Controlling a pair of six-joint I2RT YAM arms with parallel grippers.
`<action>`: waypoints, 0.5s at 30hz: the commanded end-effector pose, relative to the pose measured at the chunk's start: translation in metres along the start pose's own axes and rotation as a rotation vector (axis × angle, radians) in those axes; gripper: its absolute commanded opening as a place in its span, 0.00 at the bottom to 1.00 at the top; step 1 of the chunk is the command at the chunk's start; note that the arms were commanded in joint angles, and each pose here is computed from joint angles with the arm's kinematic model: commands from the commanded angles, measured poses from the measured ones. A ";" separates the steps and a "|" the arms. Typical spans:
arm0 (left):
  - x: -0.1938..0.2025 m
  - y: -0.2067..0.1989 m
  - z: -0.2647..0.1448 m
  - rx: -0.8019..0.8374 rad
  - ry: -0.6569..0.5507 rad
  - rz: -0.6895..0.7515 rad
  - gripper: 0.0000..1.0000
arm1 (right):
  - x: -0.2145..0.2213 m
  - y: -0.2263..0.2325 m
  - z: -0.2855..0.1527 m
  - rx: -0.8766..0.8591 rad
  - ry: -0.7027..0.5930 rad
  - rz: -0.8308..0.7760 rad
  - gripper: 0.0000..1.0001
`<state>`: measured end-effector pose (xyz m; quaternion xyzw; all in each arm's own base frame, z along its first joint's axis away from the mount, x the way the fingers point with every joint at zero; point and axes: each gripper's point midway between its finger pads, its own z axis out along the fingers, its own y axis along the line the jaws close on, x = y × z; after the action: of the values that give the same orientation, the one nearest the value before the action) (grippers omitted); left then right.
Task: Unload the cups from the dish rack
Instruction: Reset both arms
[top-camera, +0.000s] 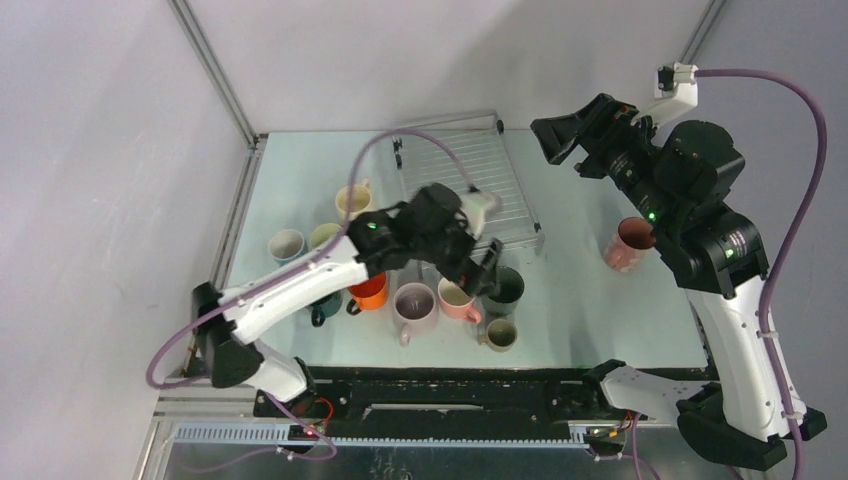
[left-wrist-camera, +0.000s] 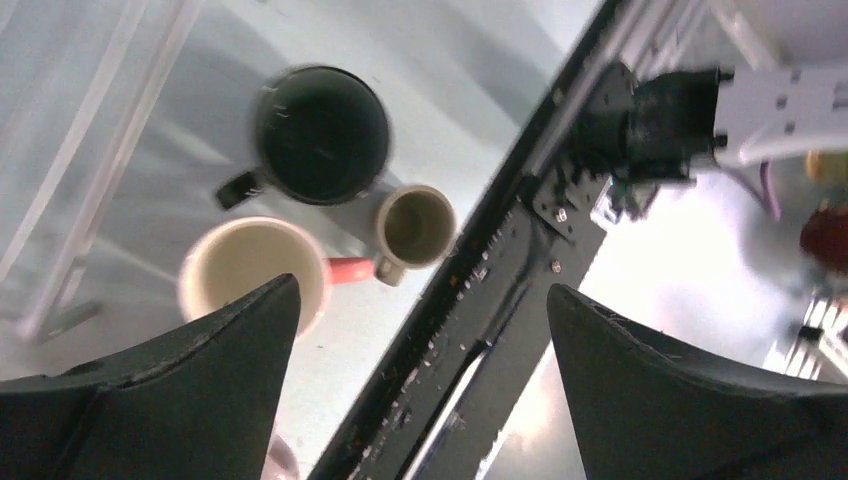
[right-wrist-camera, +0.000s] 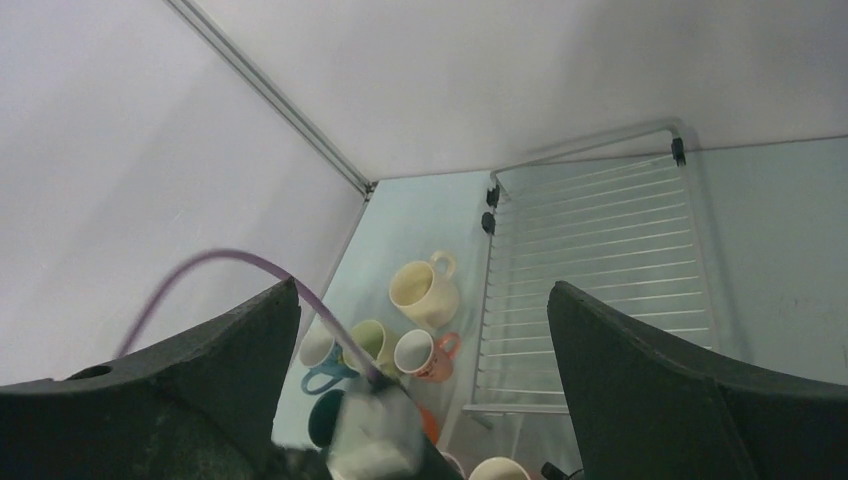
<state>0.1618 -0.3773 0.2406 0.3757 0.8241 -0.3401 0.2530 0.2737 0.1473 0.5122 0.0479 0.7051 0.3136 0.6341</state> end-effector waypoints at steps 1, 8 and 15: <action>-0.036 0.022 -0.050 -0.004 -0.213 -0.092 1.00 | 0.005 0.002 0.001 -0.025 0.001 -0.020 1.00; -0.061 0.084 -0.116 -0.138 -0.453 -0.218 1.00 | 0.035 -0.006 0.009 -0.030 0.074 -0.019 1.00; -0.064 0.122 -0.162 -0.294 -0.577 -0.285 1.00 | 0.100 -0.021 0.026 -0.029 0.234 -0.015 1.00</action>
<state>0.2632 -0.2456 0.3290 0.1391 0.8151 -0.3521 0.4384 0.2872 0.1709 0.4316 0.0224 0.7645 0.3066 0.5666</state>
